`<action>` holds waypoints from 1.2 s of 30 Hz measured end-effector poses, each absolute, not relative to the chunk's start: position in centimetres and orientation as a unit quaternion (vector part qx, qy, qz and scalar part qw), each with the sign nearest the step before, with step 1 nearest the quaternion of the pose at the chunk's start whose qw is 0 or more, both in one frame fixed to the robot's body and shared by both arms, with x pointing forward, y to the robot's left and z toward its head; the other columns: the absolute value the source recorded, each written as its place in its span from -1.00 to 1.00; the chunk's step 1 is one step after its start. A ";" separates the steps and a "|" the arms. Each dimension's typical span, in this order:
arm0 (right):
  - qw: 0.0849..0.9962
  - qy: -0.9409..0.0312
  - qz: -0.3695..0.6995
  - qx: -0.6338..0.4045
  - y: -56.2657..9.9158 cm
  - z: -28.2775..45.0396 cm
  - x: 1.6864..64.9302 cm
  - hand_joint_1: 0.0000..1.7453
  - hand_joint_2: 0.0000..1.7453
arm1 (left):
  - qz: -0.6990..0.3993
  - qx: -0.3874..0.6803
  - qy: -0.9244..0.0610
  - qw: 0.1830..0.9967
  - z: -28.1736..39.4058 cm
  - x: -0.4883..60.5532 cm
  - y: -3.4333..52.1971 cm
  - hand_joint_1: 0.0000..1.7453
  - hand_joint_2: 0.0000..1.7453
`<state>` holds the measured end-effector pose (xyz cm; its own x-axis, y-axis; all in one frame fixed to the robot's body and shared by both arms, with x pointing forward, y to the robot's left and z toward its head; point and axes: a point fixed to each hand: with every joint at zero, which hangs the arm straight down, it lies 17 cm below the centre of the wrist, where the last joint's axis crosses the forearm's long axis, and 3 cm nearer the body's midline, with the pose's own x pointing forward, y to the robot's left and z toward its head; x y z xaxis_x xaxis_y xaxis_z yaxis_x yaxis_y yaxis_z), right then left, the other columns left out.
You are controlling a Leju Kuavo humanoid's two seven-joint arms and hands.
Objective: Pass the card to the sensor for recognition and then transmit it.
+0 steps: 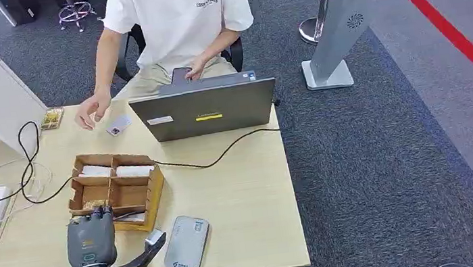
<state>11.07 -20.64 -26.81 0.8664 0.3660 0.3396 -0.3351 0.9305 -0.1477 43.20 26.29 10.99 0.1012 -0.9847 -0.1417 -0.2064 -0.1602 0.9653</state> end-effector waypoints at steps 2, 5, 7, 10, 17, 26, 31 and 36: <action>0.965 -0.184 0.182 -0.042 -20.7 -26.8 11.0 -1.00 1.00 | -0.463 0.609 -0.481 0.427 11.6 43.2 26.2 1.00 1.00; 0.965 -0.183 0.182 -0.042 -20.7 -26.8 11.0 -1.00 1.00 | -0.471 0.615 -0.464 0.430 13.3 43.3 26.3 1.00 1.00; 0.966 -0.182 0.178 -0.043 -20.8 -26.8 11.0 -1.00 1.00 | -0.474 0.617 -0.466 0.422 15.3 43.5 25.6 1.00 1.00; 0.967 -0.182 0.174 -0.044 -20.9 -26.8 11.1 -1.00 1.00 | -0.468 0.622 -0.485 0.399 18.7 43.8 24.2 1.00 1.00; 0.967 -0.178 0.176 -0.046 -21.1 -26.9 10.9 -1.00 1.00 | -0.456 0.625 -0.558 0.300 28.4 44.9 20.7 1.00 1.00; 0.965 -0.177 0.189 -0.039 -20.6 -26.9 10.9 -1.00 1.00 | -0.421 0.643 -0.589 0.251 36.1 45.8 20.1 1.00 1.00; 0.964 -0.178 0.196 -0.036 -20.3 -26.8 10.9 -1.00 1.00 | -0.399 0.654 -0.591 0.252 37.7 46.3 20.9 1.00 1.00; 0.961 -0.178 0.212 -0.029 -19.8 -26.8 11.0 -1.00 1.00 | -0.375 0.672 -0.577 0.274 37.9 47.2 22.8 1.00 1.00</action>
